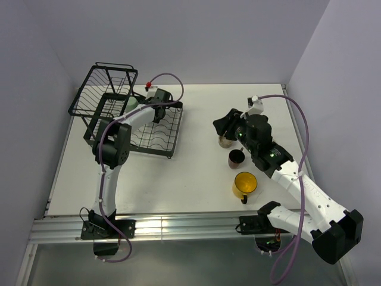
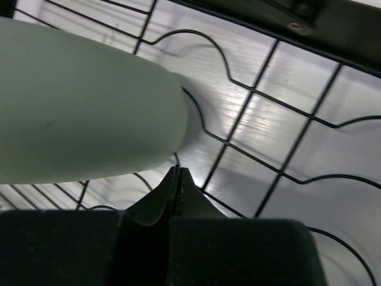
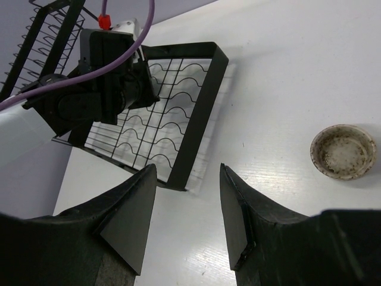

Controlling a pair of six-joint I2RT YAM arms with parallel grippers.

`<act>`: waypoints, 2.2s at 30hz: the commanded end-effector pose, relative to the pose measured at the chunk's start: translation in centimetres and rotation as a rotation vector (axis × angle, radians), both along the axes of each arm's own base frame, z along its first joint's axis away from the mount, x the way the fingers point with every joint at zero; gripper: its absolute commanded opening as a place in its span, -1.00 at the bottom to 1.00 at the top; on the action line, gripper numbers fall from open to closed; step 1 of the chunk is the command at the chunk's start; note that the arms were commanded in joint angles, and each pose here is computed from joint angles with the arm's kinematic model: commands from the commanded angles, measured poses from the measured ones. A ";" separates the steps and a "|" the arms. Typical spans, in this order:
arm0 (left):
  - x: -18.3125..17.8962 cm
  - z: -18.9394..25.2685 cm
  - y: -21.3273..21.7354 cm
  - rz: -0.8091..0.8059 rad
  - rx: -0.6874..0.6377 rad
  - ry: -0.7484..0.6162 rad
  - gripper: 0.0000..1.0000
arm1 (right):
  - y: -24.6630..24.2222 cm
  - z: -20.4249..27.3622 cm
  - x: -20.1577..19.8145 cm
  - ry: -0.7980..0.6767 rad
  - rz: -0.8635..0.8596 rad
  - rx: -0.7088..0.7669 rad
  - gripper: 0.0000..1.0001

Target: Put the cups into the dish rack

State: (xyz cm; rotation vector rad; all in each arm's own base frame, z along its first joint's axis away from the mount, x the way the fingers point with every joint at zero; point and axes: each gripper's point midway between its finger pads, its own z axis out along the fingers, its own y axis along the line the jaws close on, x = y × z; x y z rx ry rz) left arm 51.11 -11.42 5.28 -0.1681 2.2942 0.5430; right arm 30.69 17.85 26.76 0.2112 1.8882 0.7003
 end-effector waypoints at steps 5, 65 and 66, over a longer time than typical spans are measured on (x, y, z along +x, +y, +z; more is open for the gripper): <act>1.0 2.5 2.1 0.092 0.072 -0.059 -1.00 | -0.2 0.7 0.2 -0.034 -0.007 -0.011 0.08; 0.7 13.2 -5.1 -0.043 -0.201 -0.252 -0.55 | -3.5 0.1 0.0 0.011 -0.150 -0.076 0.11; 0.0 13.4 -5.9 -0.065 -0.243 -0.247 -0.51 | -3.9 -0.2 0.2 0.019 -0.177 -0.084 0.11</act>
